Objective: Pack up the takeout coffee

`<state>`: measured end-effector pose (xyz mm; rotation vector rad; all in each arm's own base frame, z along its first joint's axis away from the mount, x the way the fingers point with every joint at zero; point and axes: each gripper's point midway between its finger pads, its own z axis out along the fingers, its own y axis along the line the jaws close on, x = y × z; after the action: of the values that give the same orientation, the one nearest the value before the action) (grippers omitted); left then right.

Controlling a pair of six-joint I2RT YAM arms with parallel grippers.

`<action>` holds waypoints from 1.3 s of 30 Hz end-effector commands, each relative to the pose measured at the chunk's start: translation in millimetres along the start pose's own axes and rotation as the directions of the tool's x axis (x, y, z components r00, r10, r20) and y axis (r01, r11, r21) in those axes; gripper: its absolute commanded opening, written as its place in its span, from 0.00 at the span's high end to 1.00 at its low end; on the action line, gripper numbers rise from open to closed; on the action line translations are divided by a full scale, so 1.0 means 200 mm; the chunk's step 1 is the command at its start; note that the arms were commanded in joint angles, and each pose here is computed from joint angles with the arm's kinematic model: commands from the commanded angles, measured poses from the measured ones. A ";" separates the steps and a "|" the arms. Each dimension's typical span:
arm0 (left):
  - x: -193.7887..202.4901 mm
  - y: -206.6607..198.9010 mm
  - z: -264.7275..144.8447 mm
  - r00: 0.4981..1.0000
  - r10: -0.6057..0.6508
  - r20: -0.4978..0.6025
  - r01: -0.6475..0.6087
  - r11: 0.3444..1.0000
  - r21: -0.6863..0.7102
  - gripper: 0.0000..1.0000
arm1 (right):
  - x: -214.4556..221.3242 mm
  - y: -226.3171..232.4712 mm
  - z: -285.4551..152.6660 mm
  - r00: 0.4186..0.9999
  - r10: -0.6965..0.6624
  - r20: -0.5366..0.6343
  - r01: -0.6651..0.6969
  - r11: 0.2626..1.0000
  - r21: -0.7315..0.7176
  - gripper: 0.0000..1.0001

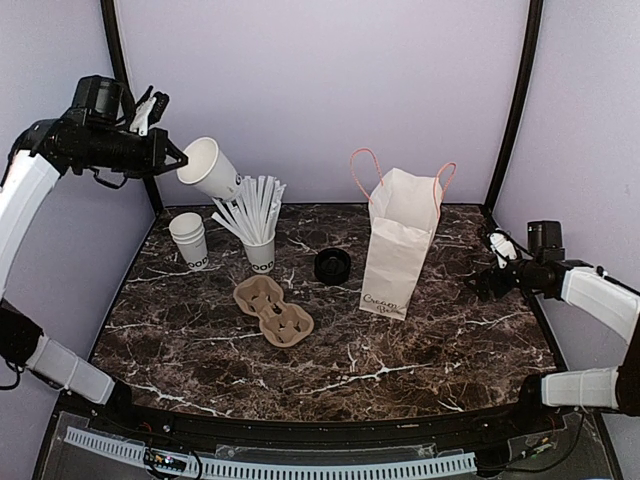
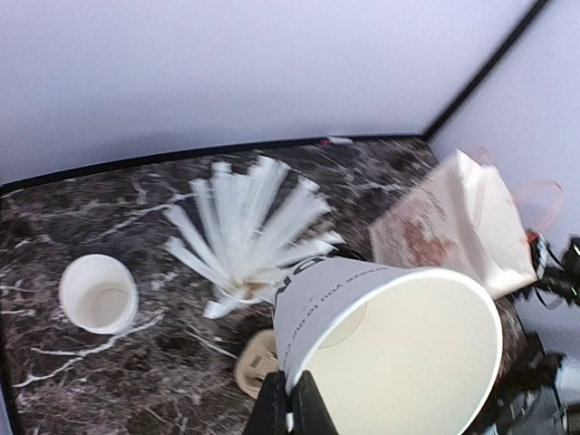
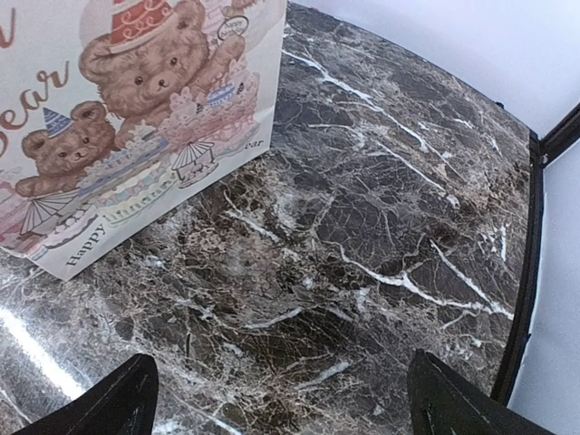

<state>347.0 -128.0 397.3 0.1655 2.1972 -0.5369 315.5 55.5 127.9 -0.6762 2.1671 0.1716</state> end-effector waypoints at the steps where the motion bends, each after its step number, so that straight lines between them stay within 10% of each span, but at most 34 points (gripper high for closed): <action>1: 0.24 -0.31 -0.03 0.987 0.141 -0.081 -0.117 0.962 0.247 1.00 | -0.09 0.06 -0.06 0.995 -0.062 0.075 0.065 0.997 -0.044 0.03; 13: 1.05 -0.93 0.08 0.807 0.487 -0.335 -0.300 0.826 0.477 1.00 | -0.10 0.24 -0.20 0.970 -0.236 0.059 0.242 0.958 -0.152 0.20; 22: 1.50 -1.06 0.46 0.623 0.615 -0.484 -0.448 0.787 0.424 1.00 | -0.05 0.63 -0.29 0.917 -0.395 0.057 0.385 0.838 -0.388 0.99; 29: 1.53 -1.04 0.58 0.622 0.601 -0.502 -0.484 0.799 0.356 1.00 | -0.03 0.88 -0.27 0.809 -0.582 0.077 0.533 0.673 -0.513 1.00; 39: 1.56 -1.02 0.61 0.644 0.572 -0.508 -0.470 0.819 0.329 0.77 | -0.32 0.96 -0.05 0.768 -0.633 0.093 0.614 0.689 -0.386 1.00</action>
<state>174.8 -384.8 146.2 1.2224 2.5390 -0.3413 212.6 221.3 136.8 -1.7322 1.8883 0.2932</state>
